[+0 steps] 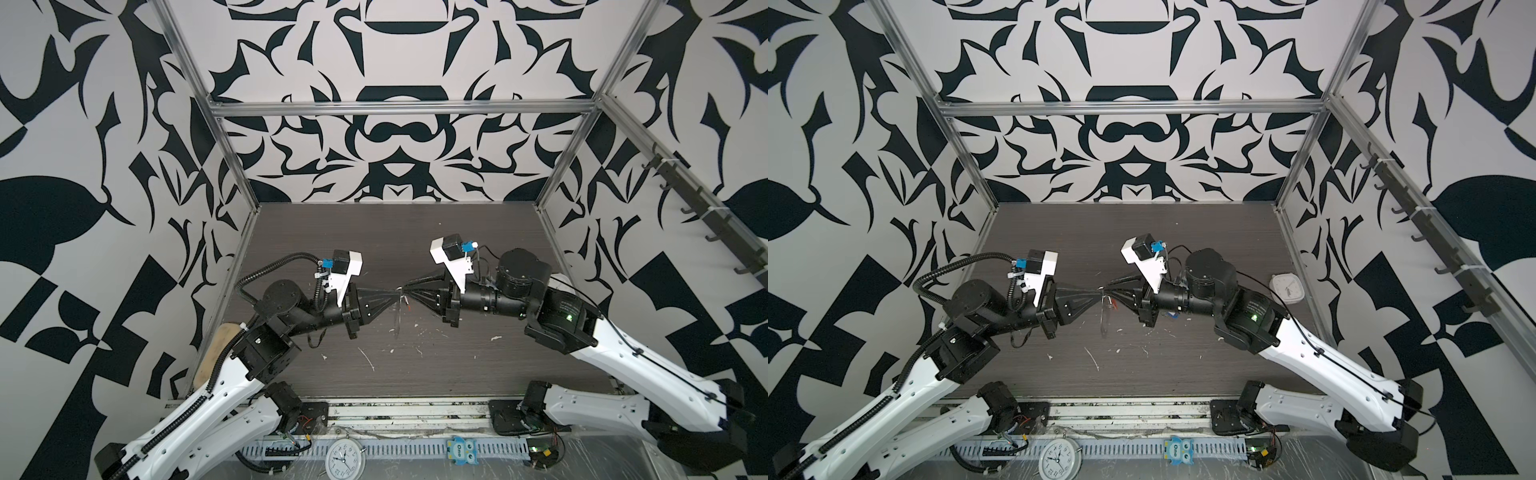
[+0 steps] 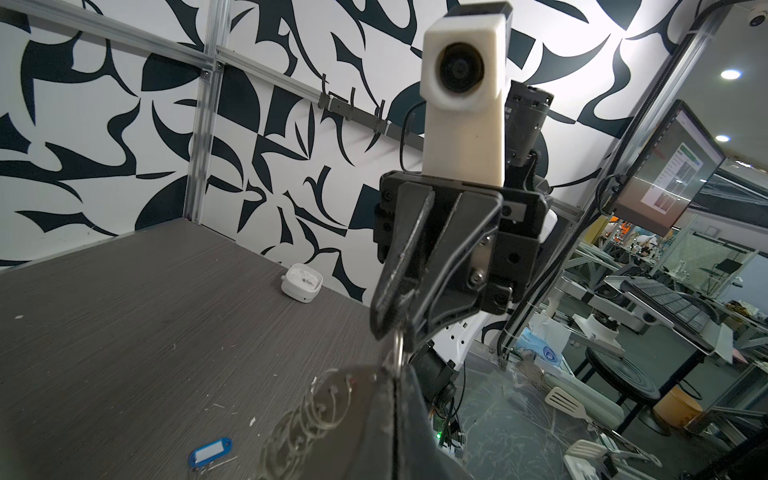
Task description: Remove the keys from the keyring
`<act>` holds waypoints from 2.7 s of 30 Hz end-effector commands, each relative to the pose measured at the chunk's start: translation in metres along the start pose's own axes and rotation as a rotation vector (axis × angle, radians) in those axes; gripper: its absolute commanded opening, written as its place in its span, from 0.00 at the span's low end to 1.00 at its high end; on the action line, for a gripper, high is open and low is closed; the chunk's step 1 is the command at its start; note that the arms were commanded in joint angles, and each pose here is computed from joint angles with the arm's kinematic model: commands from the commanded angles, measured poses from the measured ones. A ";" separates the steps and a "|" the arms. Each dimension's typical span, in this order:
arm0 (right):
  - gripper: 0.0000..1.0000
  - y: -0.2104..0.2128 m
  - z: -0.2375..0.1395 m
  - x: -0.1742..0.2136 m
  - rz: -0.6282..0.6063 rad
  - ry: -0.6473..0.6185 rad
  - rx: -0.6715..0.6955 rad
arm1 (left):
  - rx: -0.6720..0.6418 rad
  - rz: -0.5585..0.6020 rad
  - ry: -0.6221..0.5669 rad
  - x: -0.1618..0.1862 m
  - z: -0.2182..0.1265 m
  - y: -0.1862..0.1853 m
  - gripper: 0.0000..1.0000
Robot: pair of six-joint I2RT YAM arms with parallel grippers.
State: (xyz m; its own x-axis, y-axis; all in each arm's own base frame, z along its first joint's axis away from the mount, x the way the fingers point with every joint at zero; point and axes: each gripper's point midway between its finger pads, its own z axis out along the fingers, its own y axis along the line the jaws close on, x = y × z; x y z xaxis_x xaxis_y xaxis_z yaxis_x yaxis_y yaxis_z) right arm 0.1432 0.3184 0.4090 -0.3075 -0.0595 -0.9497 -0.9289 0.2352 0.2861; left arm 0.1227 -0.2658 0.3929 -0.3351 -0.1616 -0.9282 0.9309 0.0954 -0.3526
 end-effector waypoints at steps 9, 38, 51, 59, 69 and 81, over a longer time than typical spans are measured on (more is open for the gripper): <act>0.10 0.015 -0.003 -0.011 0.015 -0.046 -0.087 | -0.001 0.041 -0.052 -0.013 -0.001 -0.003 0.00; 0.00 -0.004 -0.024 0.020 0.051 0.257 -0.059 | 0.077 -0.091 0.256 0.021 0.016 -0.007 0.32; 0.00 0.005 -0.028 0.021 0.053 0.272 -0.098 | -0.010 -0.092 0.282 0.025 0.011 0.008 0.31; 0.00 0.009 -0.028 0.021 0.063 0.268 -0.124 | 0.090 -0.097 0.273 0.020 0.016 -0.006 0.30; 0.00 0.007 -0.021 0.017 0.065 0.240 -0.131 | 0.123 -0.130 0.297 0.024 0.020 -0.006 0.21; 0.00 0.004 -0.018 0.022 0.082 0.268 -0.128 | 0.096 -0.105 0.288 0.020 0.018 -0.005 0.17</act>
State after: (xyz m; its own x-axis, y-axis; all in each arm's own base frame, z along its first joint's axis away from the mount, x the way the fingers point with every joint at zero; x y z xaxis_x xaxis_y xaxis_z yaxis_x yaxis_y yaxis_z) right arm 0.1302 0.2980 0.3742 -0.4421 -0.3370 -0.8313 -0.8970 0.1609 0.4118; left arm 0.1168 -0.2918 0.3584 -0.4940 0.1509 -0.8563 0.8670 0.0120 -0.4981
